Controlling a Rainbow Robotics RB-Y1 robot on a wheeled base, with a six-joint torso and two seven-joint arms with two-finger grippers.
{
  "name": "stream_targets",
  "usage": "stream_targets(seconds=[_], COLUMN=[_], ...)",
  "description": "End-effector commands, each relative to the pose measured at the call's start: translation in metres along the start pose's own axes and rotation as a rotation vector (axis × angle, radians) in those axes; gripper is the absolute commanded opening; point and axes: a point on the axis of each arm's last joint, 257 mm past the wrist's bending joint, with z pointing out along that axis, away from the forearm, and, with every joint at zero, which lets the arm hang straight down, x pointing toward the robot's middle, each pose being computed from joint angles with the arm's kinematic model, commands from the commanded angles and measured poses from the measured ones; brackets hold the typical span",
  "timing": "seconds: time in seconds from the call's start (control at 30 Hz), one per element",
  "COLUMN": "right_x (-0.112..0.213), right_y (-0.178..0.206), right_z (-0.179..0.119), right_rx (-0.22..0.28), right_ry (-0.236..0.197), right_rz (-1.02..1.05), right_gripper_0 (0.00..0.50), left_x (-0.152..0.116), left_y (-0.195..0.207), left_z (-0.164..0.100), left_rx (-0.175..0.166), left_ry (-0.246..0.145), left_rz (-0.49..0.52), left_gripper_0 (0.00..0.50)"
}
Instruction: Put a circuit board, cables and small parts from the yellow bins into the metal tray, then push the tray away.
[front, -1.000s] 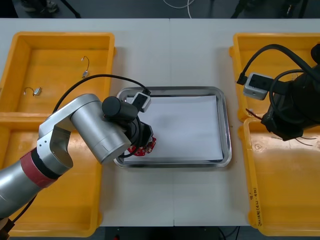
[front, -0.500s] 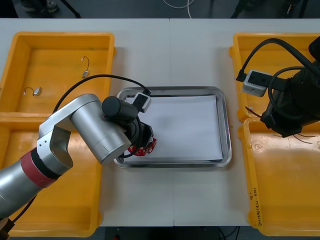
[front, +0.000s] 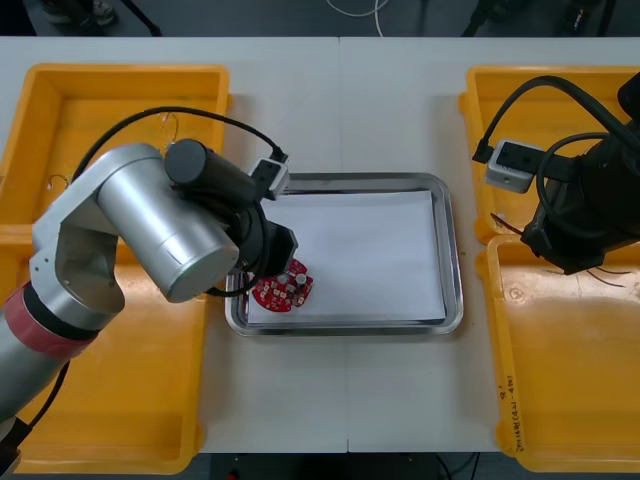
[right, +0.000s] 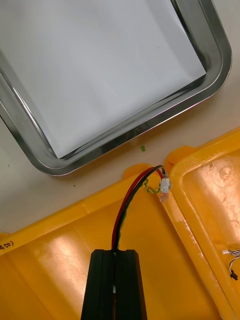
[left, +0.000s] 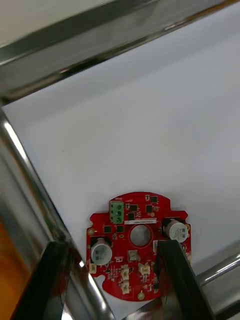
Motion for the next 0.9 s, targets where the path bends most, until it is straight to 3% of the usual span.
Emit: stream_targets(seconds=[0.03, 0.3, 0.33, 0.43, 0.57, 0.7, 0.9], right_x=[-0.002, -0.021, -0.027, -0.039, -0.051, -0.069, -0.100], right_y=[-0.008, 0.002, 0.005, 0.010, 0.019, 0.030, 0.043], right_z=[-0.011, -0.004, 0.000, 0.007, 0.017, 0.029, 0.045], right_rx=[0.022, 0.022, 0.028, 0.037, 0.039, 0.010, -0.012], right_ry=[0.007, 0.021, 0.025, 0.025, 0.028, 0.035, 0.014], right_rz=[-0.017, -0.102, -0.129, -0.168, -0.209, -0.249, -0.269], right_gripper_0=[0.000, 0.000, 0.000, 0.000, 0.000, 0.000, 0.000], left_x=[-0.039, -0.044, -0.046, -0.046, -0.048, -0.052, -0.044], left_y=[0.010, 0.055, 0.067, 0.083, 0.099, 0.120, 0.166], left_z=[-0.043, -0.079, -0.087, -0.096, -0.102, -0.109, -0.122], left_rx=[0.014, -0.059, -0.087, -0.121, -0.140, -0.157, -0.203], left_ry=[-0.069, -0.032, -0.026, -0.014, -0.014, -0.023, 0.018], left_rz=[-0.126, -0.169, -0.176, -0.193, -0.211, -0.242, -0.241], left_gripper_0=[0.500, 0.500, 0.500, 0.500, 0.500, 0.500, 0.500])
